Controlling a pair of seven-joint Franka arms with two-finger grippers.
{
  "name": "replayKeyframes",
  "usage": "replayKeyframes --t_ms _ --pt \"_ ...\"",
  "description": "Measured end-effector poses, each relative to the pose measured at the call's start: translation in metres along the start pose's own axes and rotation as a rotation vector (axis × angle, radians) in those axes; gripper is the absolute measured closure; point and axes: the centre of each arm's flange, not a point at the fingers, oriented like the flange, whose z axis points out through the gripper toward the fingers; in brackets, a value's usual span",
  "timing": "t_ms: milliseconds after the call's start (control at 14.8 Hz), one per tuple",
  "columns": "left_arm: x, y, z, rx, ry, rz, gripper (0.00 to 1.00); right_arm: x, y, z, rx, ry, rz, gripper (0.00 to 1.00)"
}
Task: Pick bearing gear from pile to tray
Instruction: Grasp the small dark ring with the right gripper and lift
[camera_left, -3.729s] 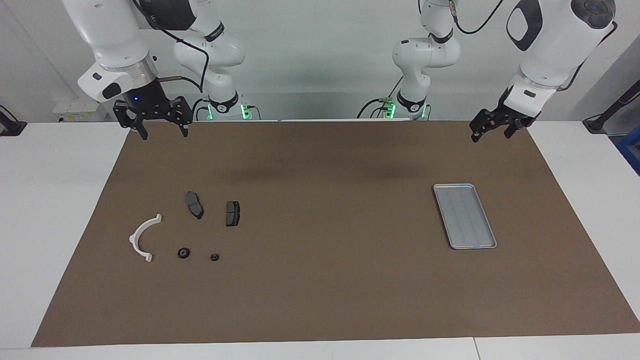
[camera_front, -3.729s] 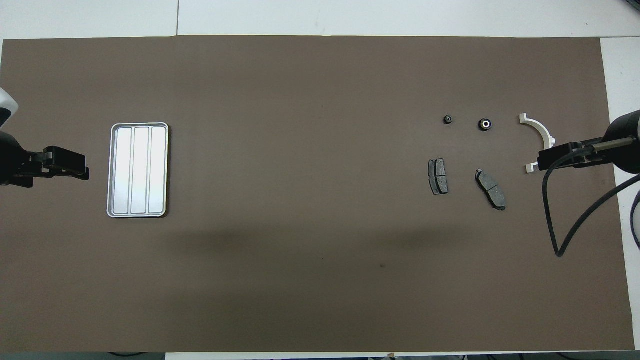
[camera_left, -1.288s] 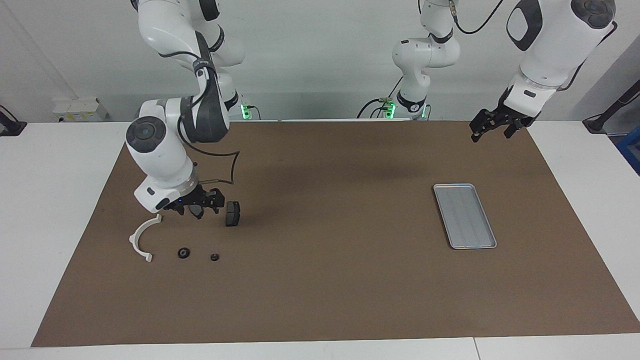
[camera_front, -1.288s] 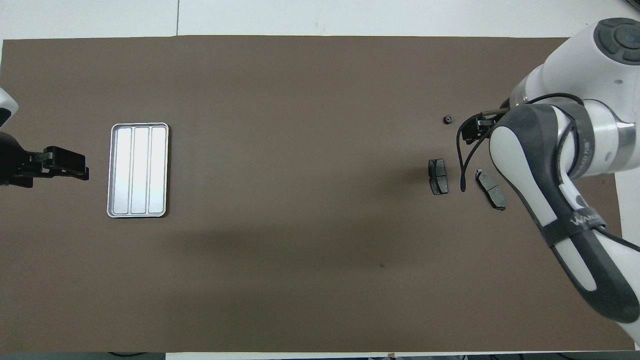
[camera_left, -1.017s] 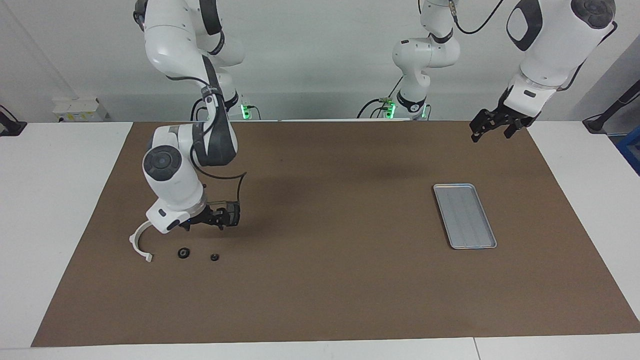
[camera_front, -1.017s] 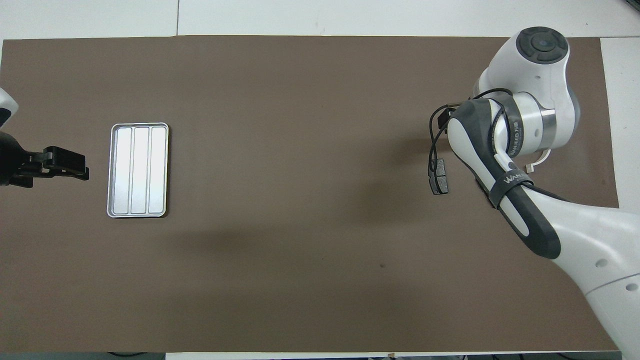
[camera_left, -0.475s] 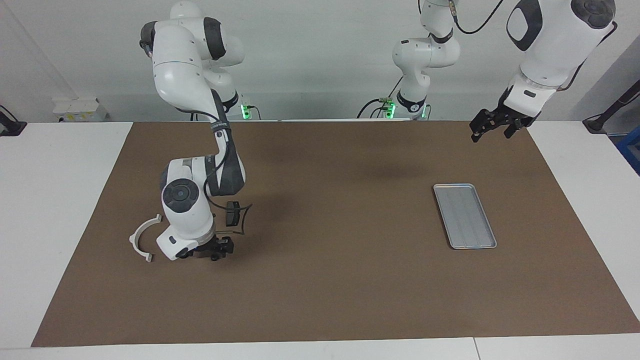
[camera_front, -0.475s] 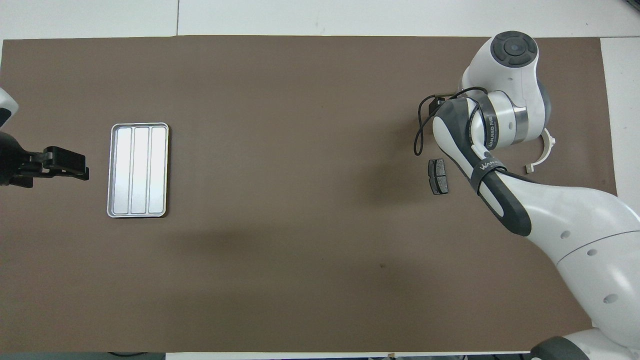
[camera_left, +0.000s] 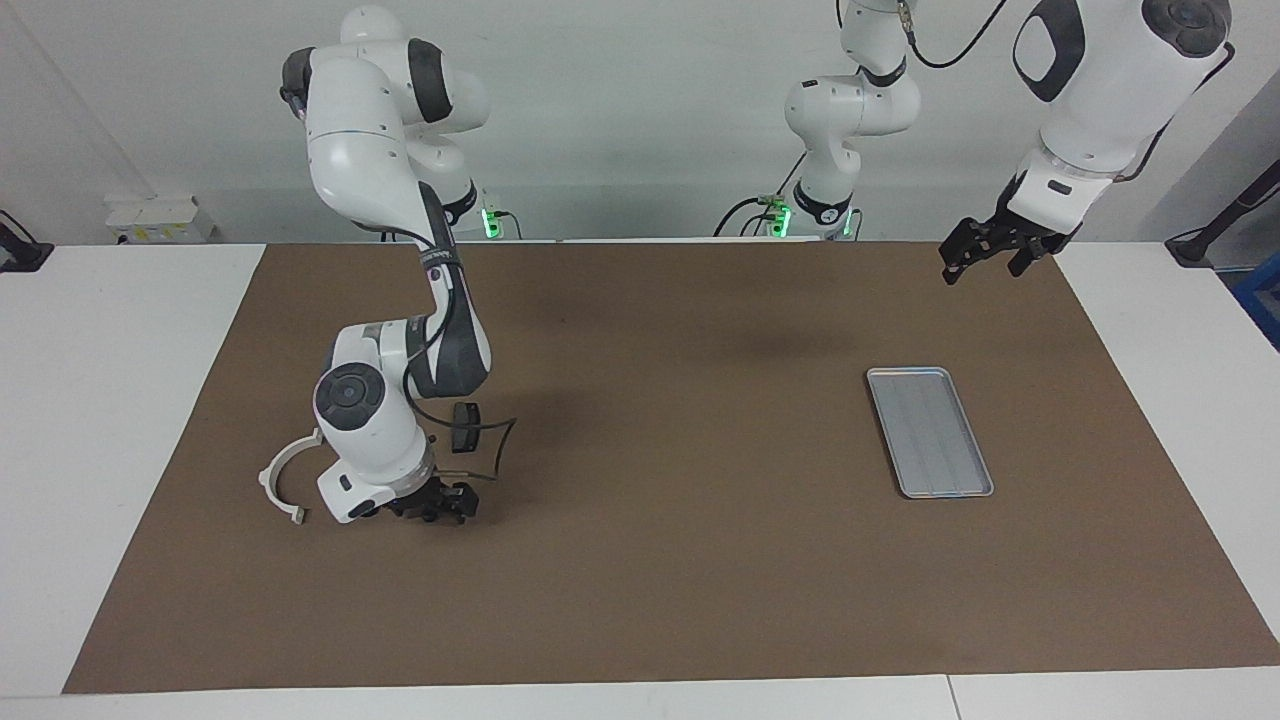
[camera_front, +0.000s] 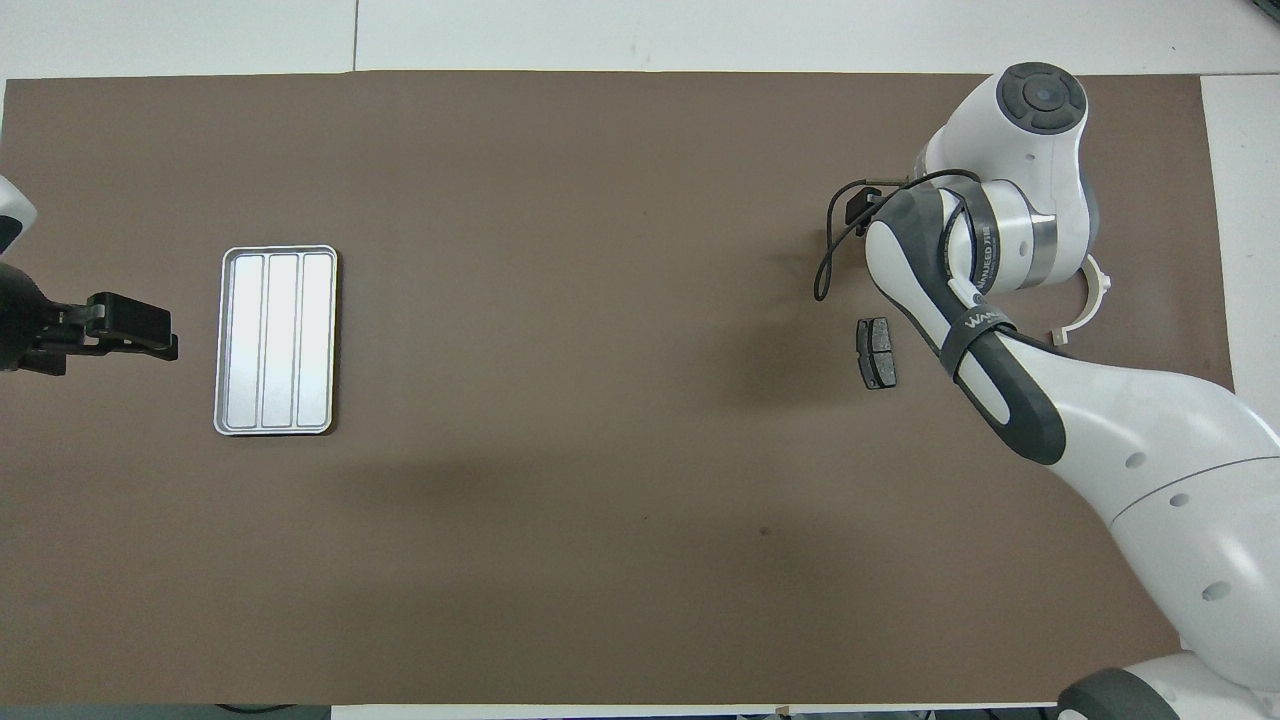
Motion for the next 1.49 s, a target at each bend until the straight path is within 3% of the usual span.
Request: replayKeyframes --t_ms 68,203,339,610,678,949,1220,1492 --pt "0.0000 0.0000 0.0000 0.000 0.000 0.000 0.00 0.0006 -0.0001 0.0015 0.001 0.005 0.000 0.07" --pt "0.0000 0.0000 0.0000 0.000 0.000 0.000 0.00 0.0006 -0.0002 0.0050 0.001 0.003 0.000 0.10" --pt "0.0000 0.0000 0.0000 0.000 0.000 0.000 0.00 -0.0004 0.0002 0.0087 -0.001 -0.003 0.002 0.20" --pt "0.0000 0.0000 0.0000 0.000 0.000 0.000 0.00 -0.0006 0.0005 0.0094 -0.001 -0.003 0.004 0.20" --pt "0.0000 0.0000 0.0000 0.000 0.000 0.000 0.00 -0.0006 0.0013 0.0078 -0.002 -0.005 0.007 0.29" --pt "0.0000 0.0000 0.0000 0.000 0.000 0.000 0.00 -0.0012 0.0032 0.0066 -0.004 -0.013 0.014 0.30" --pt "0.0000 0.0000 0.0000 0.000 0.000 0.000 0.00 -0.0017 0.0015 0.0016 0.001 -0.013 0.015 0.69" --pt "0.0000 0.0000 0.0000 0.000 0.000 0.000 0.00 -0.0018 0.0007 0.0013 0.002 -0.012 0.015 0.76"
